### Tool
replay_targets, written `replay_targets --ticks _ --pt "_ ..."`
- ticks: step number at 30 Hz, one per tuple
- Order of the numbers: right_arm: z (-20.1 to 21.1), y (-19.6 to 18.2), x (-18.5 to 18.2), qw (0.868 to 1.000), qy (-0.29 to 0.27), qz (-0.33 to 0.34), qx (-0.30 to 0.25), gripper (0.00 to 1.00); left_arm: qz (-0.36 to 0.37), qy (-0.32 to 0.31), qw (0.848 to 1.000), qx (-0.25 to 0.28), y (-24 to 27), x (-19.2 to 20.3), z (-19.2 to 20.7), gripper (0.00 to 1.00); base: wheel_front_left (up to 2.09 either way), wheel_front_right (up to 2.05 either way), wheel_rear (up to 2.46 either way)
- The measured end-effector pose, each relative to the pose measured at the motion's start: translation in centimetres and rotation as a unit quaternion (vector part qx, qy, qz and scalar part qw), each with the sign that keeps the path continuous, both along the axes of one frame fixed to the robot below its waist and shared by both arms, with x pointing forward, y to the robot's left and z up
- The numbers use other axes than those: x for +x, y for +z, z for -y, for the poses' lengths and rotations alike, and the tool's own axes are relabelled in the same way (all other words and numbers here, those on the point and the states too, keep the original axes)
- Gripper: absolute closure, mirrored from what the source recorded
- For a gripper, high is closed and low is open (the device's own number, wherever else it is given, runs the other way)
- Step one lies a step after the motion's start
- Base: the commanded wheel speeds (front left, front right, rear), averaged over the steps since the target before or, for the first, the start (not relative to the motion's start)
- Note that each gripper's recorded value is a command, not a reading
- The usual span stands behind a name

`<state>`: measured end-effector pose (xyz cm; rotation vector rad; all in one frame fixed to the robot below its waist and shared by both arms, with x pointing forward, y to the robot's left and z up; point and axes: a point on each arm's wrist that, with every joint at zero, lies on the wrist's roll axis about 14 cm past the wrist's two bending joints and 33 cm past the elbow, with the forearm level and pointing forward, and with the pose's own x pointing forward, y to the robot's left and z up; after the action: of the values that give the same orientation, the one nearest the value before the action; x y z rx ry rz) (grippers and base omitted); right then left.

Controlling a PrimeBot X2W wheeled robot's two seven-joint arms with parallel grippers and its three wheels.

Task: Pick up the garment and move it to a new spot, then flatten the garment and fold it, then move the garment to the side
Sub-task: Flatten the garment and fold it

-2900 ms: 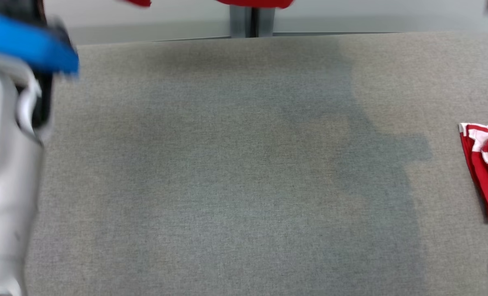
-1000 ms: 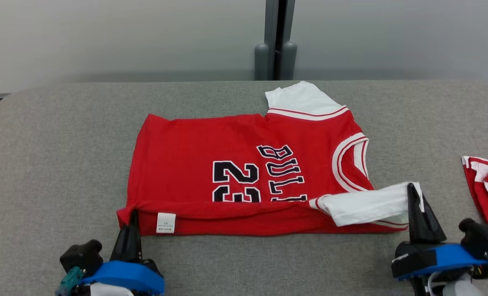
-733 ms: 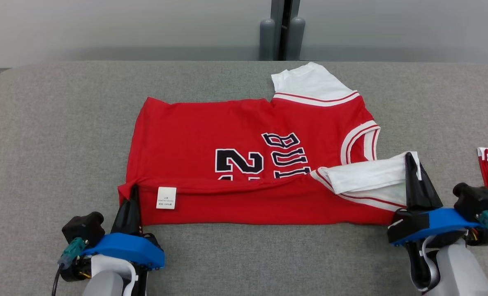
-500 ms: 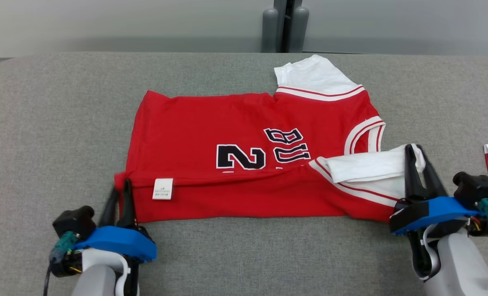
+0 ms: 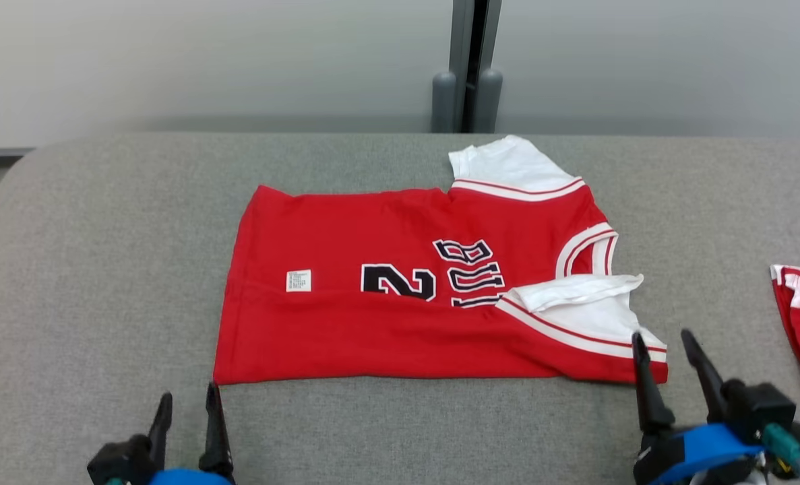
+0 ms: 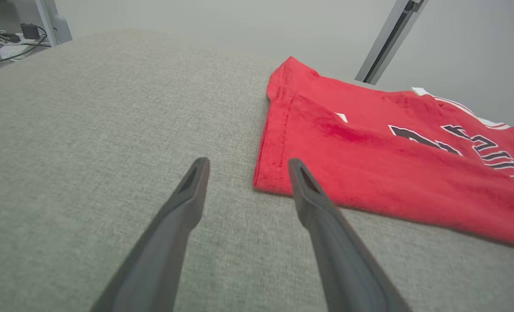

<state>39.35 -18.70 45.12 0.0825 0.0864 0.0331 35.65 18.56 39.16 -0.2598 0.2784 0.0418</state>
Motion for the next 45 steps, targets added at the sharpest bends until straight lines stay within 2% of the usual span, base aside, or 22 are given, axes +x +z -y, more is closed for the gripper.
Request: replay_targets --ticks 9,19,24,28,30,40,41,42,43,45 --pt "-0.9 -1.1 -5.1 1.000 0.015 -0.021 -0.002 0.00 0.000 -0.021 1.000 0.012 0.2 -4.1 1.3 0.00 0.00 0.00 0.00" --pt "-1.3 -2.2 -6.4 0.999 0.019 -0.038 0.007 0.00 -0.001 -0.024 1.000 0.010 0.2 -4.9 1.6 0.00 0.00 0.00 0.00" --pt "-1.1 -2.4 -5.7 0.999 0.015 -0.041 0.008 0.00 -0.008 -0.022 1.000 0.005 -0.2 -3.9 1.6 0.00 0.00 0.00 0.00" --pt "-0.8 -2.2 -4.5 0.999 0.010 -0.038 0.009 0.00 -0.011 -0.029 1.000 -0.002 -0.4 -1.9 2.0 0.00 0.00 0.00 0.00" --pt "-0.8 -2.1 -3.1 0.999 0.009 -0.035 0.010 0.00 -0.011 -0.028 0.999 -0.012 -0.5 0.4 2.1 0.00 0.00 0.00 0.00" --pt "0.2 -2.5 -0.1 0.999 -0.009 -0.034 0.020 0.00 -0.076 -0.038 0.996 -0.016 -4.7 3.0 2.6 0.00 0.00 0.00 0.00" --pt "0.6 -2.4 0.1 0.999 -0.015 -0.032 0.023 0.00 -0.079 -0.039 0.996 -0.017 -4.9 3.2 2.7 0.05 0.00 0.00 0.00" --pt "0.9 -2.3 0.2 0.999 -0.020 -0.030 0.025 0.00 -0.083 -0.041 0.996 -0.017 -5.1 3.2 2.8 0.54 0.00 0.00 0.00" --pt "1.1 -2.3 0.4 0.999 -0.024 -0.030 0.028 0.00 -0.088 -0.043 0.995 -0.016 -5.4 3.2 2.8 0.98 0.00 0.00 0.00" --pt "1.4 -2.8 0.4 0.998 -0.032 -0.038 0.036 0.00 -0.092 -0.043 0.995 -0.017 -5.6 3.3 2.8 1.00 0.00 0.00 0.00"
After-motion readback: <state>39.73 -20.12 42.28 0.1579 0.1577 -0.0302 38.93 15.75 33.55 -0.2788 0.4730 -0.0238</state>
